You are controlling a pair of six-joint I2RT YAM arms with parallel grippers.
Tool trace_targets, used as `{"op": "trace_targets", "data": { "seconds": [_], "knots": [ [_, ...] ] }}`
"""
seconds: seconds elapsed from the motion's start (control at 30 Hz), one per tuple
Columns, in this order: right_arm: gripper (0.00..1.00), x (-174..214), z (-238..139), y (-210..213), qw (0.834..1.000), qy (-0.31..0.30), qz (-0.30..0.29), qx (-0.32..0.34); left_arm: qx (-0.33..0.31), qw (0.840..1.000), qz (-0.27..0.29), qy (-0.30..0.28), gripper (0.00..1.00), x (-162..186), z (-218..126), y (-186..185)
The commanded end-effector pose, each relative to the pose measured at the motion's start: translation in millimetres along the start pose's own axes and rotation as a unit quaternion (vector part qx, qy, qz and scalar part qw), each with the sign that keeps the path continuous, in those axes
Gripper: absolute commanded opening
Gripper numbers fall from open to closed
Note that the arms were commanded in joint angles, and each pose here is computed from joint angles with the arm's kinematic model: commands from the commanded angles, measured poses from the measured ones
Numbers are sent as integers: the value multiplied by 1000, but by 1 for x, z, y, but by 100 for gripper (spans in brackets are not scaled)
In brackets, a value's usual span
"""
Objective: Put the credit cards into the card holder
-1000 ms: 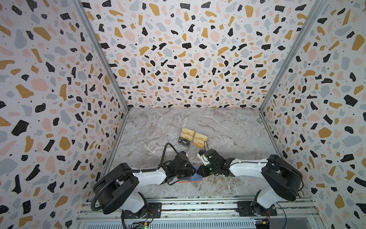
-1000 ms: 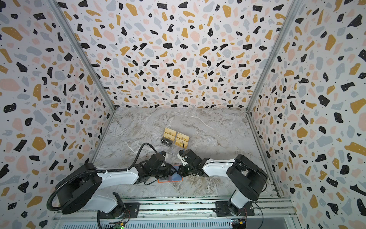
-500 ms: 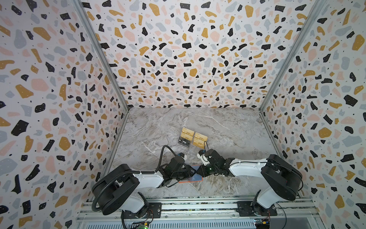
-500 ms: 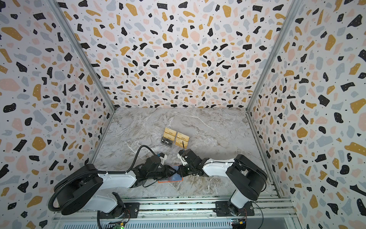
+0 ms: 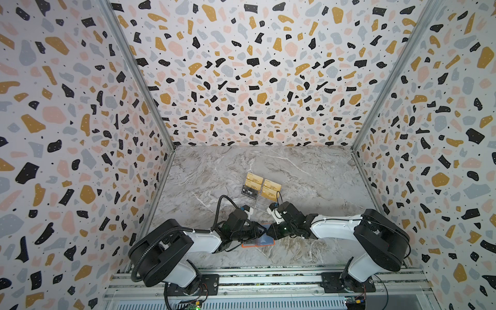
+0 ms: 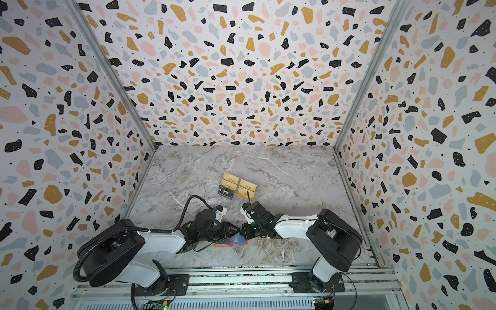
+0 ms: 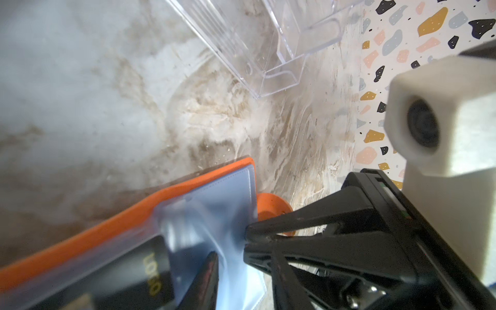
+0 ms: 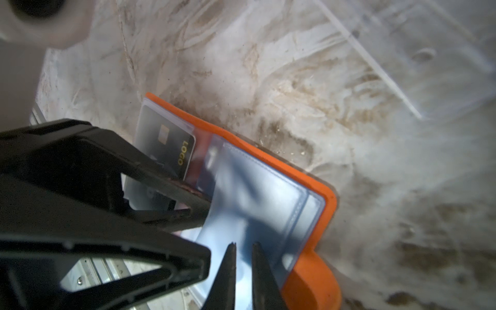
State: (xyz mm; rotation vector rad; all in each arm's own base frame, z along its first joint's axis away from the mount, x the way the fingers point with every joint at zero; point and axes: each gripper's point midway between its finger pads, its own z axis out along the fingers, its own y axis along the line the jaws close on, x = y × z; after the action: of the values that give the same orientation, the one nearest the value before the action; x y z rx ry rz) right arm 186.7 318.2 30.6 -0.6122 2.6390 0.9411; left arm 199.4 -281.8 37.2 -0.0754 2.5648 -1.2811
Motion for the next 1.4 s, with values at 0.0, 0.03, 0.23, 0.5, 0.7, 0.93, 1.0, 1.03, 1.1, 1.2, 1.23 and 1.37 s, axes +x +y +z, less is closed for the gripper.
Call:
{"op": "trace_targets", "data": {
  "seconds": [0.0, 0.03, 0.23, 0.5, 0.7, 0.93, 1.0, 1.03, 1.1, 1.2, 1.23, 1.37],
  "knots": [
    [15, 8, 0, -6, 1000, 14, 10, 11, 25, 999, 21, -8, 36, -5, 0, -8],
    [15, 8, 0, -7, 1000, 14, 10, 11, 23, 999, 21, -7, 36, -5, 0, -7],
    [15, 7, 0, -6, 1000, 14, 11, 11, 25, 1000, 10, 1, 38, 5, -2, 2],
    [14, 7, 2, -5, 1000, 17, 11, 10, 47, 999, -2, 26, 41, 23, -3, 2],
    [13, 5, 1, -3, 1000, 13, 11, 8, 62, 998, -2, 32, 45, 26, -3, -5],
    [13, -5, -8, 1, 1000, -9, 3, 10, 75, 996, -39, 23, 49, 25, -4, -5],
    [13, -3, -7, 0, 1000, -5, 4, 10, 95, 994, -55, 18, 49, 26, -8, -7],
    [13, -2, -6, 0, 1000, -4, 5, 9, 97, 994, -56, 20, 50, 27, -7, -7],
    [13, 0, -3, -1, 1000, 0, 8, 6, 93, 994, -57, 23, 50, 27, -4, -6],
    [13, 2, -1, -1, 1000, 4, 8, 4, 93, 993, -68, 24, 50, 29, -5, -3],
    [13, 2, -1, -1, 1000, 3, 8, 4, 93, 993, -69, 22, 50, 29, -5, -2],
    [13, 2, -3, -1, 1000, 1, 8, 6, 89, 993, -80, 21, 51, 31, -9, 1]
  ]
}}
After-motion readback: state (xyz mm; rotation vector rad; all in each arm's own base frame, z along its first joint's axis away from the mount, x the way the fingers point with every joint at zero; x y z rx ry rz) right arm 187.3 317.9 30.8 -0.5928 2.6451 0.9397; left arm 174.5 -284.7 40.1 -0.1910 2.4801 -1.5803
